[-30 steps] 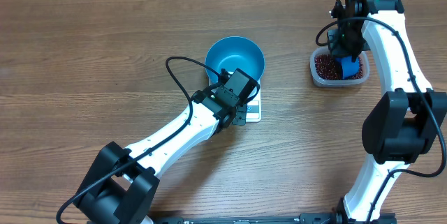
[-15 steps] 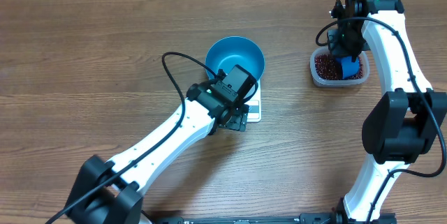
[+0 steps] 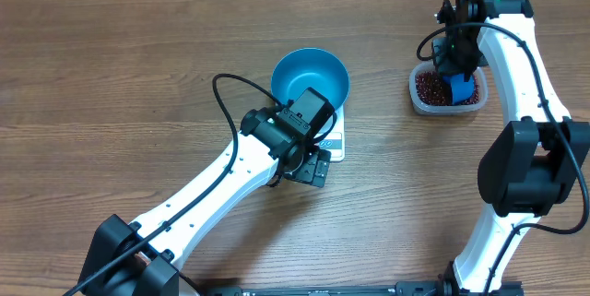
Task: Scoop item into bowl and weigh 150g on scale
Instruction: 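Pull the left gripper back to face the scale display, then lift the blue scoop full of beans out of the tub with right gripper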
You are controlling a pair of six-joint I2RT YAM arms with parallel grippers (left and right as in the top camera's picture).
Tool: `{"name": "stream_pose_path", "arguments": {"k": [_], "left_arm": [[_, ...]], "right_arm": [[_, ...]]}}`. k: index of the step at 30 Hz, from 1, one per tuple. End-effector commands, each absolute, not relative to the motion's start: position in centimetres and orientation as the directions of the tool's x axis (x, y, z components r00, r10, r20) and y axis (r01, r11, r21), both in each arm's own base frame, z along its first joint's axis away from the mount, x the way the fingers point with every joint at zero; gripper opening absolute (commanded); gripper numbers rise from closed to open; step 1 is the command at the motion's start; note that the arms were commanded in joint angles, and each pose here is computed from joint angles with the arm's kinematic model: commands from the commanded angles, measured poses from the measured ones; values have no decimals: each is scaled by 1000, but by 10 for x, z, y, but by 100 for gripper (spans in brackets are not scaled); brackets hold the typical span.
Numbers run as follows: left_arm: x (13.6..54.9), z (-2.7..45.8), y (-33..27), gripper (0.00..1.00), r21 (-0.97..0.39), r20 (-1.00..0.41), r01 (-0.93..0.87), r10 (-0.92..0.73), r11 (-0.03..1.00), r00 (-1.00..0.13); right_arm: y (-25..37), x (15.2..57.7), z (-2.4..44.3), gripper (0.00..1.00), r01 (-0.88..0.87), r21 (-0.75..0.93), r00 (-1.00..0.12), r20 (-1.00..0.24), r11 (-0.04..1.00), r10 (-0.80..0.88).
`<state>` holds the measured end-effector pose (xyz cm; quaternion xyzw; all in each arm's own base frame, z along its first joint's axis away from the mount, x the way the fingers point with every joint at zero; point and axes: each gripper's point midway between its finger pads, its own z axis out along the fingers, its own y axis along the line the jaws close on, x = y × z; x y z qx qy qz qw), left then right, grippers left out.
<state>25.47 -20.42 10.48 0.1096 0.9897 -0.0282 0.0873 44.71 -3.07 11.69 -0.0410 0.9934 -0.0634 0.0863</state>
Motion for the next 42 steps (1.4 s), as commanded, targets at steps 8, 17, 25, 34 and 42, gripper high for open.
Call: {"name": "stream_pose_path", "arguments": {"k": [8,17,25,34,42], "left_arm": [[271,117,-197,99,7,-260,159,155,987,-953],[271,117,-197,99,6,-262,159,155,987,-953],[277,119,-202,99,-9,-287,159,150,987,-946],[277,119,-202,99,-9,-287,159,150,987,-946],[277,119,-202,100,-9,-287,159,150,987,-946]], "right_arm": [[-37,437,107,4,-61,-140,-991,-114,988,-77],[-37,439,108,4,-56,-141,-990,-120,988,-73],[-37,436,107,4,-59,-140,-991,-109,988,-74],[-44,429,110,4,-65,-179,-994,-78,982,-80],[-55,436,122,4,-56,-245,-991,-103,968,-84]]}}
